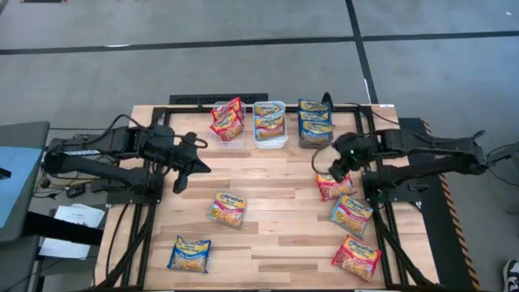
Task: Sort Maruchan noodles
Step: Put the light blue noodle pack into the white bin
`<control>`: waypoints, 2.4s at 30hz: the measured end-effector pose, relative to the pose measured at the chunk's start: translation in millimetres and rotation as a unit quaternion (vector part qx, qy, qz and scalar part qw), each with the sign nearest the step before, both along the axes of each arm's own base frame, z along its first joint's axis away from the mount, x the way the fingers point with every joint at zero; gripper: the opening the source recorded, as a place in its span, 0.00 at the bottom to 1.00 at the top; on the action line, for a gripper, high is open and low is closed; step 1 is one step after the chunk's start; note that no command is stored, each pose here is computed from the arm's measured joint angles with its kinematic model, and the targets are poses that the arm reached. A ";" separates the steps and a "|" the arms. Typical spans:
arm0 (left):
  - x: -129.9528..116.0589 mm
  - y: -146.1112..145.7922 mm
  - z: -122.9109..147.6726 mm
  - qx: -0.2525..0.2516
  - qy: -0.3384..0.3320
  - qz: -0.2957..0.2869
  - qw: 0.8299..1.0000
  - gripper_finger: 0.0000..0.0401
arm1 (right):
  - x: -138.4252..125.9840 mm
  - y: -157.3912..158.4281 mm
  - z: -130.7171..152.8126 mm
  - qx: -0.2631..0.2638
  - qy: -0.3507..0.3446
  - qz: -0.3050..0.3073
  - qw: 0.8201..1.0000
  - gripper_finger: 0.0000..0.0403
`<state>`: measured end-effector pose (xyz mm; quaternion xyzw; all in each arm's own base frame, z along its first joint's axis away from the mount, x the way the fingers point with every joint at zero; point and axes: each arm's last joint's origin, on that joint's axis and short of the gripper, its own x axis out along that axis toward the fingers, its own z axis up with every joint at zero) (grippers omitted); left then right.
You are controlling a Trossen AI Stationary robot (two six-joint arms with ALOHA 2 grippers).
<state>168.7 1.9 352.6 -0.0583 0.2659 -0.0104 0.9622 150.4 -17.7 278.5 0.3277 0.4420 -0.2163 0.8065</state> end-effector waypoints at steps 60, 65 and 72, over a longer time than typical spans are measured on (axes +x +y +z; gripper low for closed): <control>5.1 -9.4 7.9 -0.030 -0.045 0.016 0.998 0.00 | -23.2 130.2 -118.6 0.084 0.266 0.061 0.958 0.40; 5.1 -9.3 8.0 -0.029 -0.046 0.018 0.998 0.00 | -23.2 130.1 -118.8 0.085 0.265 0.058 0.959 0.17; 5.2 -9.2 7.9 -0.030 -0.046 0.020 0.998 0.00 | -22.3 130.9 -117.5 0.086 0.263 0.059 0.959 0.03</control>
